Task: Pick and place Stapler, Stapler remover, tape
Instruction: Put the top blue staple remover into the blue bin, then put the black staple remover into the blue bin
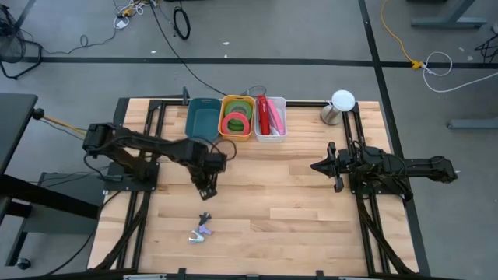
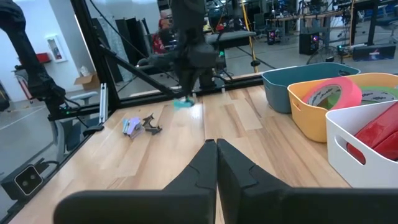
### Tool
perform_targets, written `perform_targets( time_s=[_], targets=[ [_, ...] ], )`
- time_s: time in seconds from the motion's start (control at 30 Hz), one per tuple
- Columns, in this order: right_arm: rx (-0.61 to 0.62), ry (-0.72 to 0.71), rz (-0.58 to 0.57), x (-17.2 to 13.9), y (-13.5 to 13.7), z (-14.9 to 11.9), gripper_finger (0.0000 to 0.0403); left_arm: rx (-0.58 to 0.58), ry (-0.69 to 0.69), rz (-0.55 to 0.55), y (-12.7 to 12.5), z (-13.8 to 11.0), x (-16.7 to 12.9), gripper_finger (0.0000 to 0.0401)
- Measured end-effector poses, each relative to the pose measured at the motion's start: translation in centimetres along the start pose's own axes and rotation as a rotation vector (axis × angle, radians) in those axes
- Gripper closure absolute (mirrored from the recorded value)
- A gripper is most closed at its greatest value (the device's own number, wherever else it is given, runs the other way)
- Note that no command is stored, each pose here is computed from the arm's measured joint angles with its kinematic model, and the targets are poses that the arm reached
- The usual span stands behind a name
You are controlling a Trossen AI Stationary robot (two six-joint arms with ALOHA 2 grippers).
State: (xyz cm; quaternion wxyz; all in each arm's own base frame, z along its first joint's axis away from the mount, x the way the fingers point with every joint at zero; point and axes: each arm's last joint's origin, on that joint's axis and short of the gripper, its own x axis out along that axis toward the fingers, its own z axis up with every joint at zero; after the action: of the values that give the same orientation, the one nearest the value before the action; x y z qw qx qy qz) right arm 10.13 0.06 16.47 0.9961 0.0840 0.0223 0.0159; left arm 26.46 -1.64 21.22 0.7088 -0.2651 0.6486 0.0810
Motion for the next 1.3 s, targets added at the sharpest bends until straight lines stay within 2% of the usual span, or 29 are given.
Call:
perform_targets(
  time_s=[0.2, 0.4, 0.67, 0.9, 1.07, 1.3],
  targets=[
    [0.000, 0.000, 0.000, 0.0, 0.0, 0.0, 0.0396, -0.032, -0.099, 0.067, 2.2, 1.4, -3.2, 0.0395],
    [0.000, 0.000, 0.000, 0.0, 0.0, 0.0, 0.0396, -0.096, -0.167, 0.162, 5.8, 3.1, -5.4, 0.0395],
    [0.000, 0.000, 0.000, 0.0, 0.0, 0.0, 0.0396, -0.327, -0.265, 0.247, 11.9, 4.5, -8.1, 0.0396],
    [0.000, 0.000, 0.000, 0.0, 0.0, 0.0, 0.0396, -0.487, -0.319, 0.290, 16.1, 4.4, -9.8, 0.0395],
    [0.000, 0.000, 0.000, 0.0, 0.0, 0.0, 0.0396, -0.504, -0.360, 0.298, 17.4, 4.6, -10.3, 0.0386],
    [0.000, 0.000, 0.000, 0.0, 0.0, 0.0, 0.0396, -0.516, -0.377, 0.345, 17.7, 4.6, -10.4, 0.0319]
  ],
)
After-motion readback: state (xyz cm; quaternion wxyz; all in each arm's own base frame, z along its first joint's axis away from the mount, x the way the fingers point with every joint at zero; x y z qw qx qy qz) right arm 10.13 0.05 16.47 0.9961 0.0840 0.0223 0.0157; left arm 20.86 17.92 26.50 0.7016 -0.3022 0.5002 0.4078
